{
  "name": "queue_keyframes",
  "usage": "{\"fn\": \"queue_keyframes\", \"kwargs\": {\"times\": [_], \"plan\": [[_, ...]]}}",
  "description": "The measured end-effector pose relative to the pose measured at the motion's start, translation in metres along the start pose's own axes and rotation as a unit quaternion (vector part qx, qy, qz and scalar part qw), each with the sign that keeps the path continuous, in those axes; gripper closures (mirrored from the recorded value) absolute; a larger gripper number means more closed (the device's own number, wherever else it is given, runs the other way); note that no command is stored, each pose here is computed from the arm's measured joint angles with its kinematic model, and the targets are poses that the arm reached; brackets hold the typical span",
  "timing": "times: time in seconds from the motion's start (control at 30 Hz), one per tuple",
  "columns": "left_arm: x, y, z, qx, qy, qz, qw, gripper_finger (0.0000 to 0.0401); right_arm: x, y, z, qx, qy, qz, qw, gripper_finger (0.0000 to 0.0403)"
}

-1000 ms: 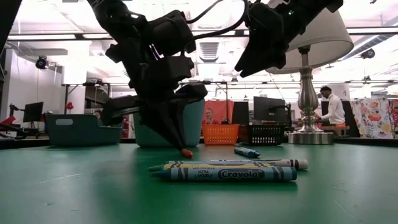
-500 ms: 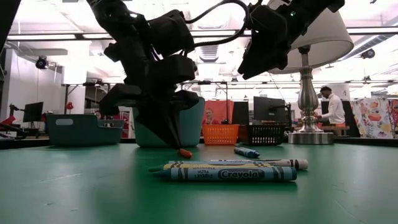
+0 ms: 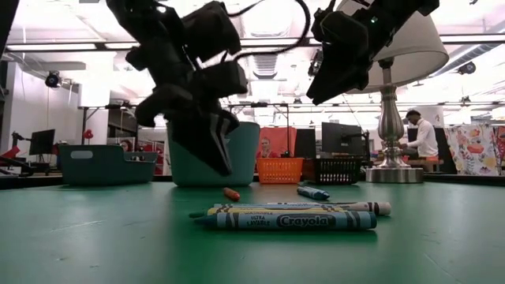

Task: Sort crayons
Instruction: Put the orange crayon into the blue bin

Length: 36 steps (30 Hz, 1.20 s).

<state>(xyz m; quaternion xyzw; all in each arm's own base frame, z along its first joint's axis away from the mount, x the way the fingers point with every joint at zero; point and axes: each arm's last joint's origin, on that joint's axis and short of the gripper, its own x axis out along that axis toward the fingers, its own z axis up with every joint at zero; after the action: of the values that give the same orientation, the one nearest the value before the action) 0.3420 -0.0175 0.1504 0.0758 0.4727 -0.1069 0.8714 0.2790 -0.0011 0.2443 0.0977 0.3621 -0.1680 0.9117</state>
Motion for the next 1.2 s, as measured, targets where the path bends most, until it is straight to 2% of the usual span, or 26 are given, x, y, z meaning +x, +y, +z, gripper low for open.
{"fn": "queue_keyframes", "kwargs": {"times": [0.5, 0.73, 0.83, 1.0, 1.2], "plan": [[-0.053, -0.003, 0.017, 0.017, -0.076, 0.017, 0.997, 0.0401, 0.000, 0.000, 0.000, 0.005, 0.000, 0.000, 1.000, 0.0216], [-0.044, -0.003, 0.018, 0.066, -0.080, 0.017, 0.994, 0.0401, 0.000, 0.000, 0.000, 0.005, 0.000, 0.000, 1.000, 0.0216], [-0.037, -0.004, 0.017, 0.093, -0.081, -0.002, 0.992, 0.0396, 0.000, 0.000, 0.000, 0.005, 0.000, 0.000, 1.000, 0.0216], [-0.028, -0.006, 0.017, 0.111, -0.093, -0.047, 0.988, 0.0357, 0.000, 0.000, 0.000, 0.005, 0.000, 0.000, 1.000, 0.0216], [-0.008, -0.006, 0.010, 0.143, -0.067, -0.056, 0.986, 0.0284, 0.000, 0.000, 0.000, 0.004, 0.000, 0.000, 1.000, 0.0216]]}}
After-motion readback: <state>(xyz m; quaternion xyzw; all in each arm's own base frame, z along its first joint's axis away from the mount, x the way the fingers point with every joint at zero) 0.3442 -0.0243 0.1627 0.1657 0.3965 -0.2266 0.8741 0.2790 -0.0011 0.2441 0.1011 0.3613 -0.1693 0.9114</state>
